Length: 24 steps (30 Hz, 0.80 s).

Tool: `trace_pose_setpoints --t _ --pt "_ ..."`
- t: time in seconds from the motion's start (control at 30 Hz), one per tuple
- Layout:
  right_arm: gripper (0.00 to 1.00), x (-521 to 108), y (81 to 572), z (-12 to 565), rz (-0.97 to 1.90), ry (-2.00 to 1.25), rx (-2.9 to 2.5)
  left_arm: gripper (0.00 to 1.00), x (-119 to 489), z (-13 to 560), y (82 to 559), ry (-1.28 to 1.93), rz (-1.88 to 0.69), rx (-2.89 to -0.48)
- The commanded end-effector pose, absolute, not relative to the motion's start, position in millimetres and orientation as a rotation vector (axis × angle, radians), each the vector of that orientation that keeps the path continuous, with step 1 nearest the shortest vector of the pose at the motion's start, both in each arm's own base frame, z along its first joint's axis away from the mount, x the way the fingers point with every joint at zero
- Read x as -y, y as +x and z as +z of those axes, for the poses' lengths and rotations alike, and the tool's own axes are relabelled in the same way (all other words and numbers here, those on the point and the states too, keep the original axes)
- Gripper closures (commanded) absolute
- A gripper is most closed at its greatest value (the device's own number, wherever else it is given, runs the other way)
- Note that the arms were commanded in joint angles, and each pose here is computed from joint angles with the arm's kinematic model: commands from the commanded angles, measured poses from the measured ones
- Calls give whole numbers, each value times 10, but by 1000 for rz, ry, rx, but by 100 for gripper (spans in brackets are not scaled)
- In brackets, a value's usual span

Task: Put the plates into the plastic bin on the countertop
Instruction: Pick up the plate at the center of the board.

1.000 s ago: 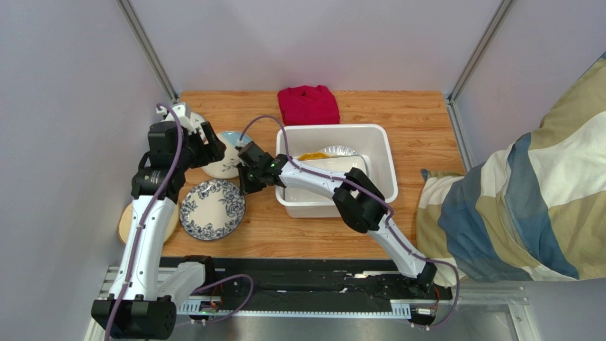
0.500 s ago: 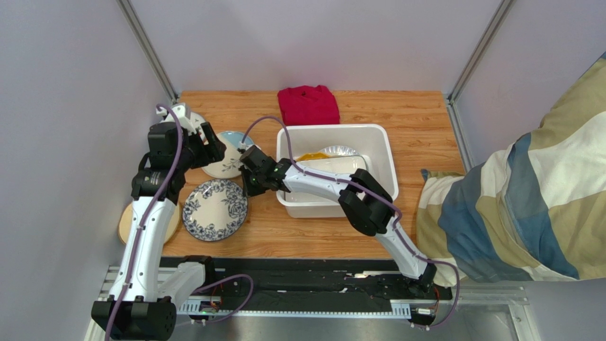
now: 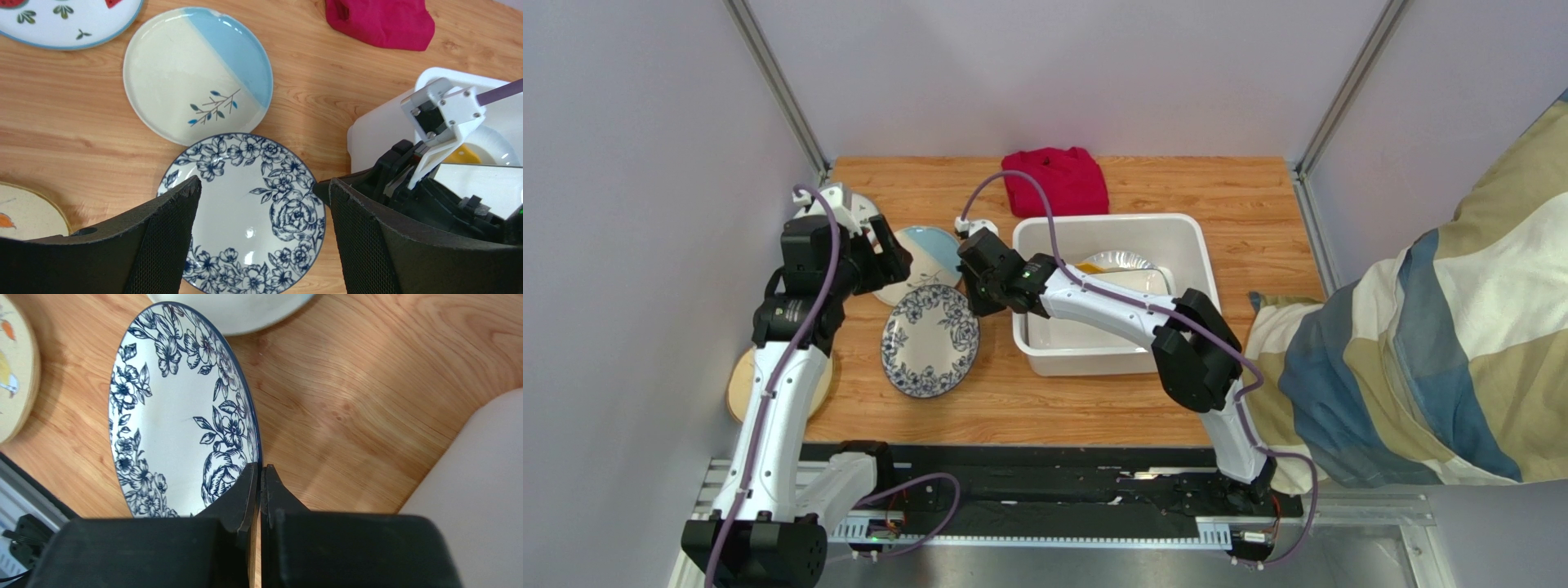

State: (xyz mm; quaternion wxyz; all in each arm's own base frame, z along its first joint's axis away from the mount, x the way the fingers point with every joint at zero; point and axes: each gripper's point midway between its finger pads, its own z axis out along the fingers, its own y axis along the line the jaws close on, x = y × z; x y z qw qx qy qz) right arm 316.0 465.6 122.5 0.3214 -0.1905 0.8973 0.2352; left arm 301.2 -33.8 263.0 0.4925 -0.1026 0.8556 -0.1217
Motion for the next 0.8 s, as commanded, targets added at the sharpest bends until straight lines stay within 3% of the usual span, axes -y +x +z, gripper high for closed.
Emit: trace_pose_setpoints --t 0.0,0.47,0.77 --pt "100 -4452 3378 1999 575 -449 -2186 18 361 2538 2988 -336 -349 -2055" --pt "100 -4191 3410 2376 493 -450 -2107 19 514 1754 3125 -500 -490 -2116" --pt "100 -4271 3443 2217 510 -457 -2125 19 179 921 2889 -720 -259 -2210"
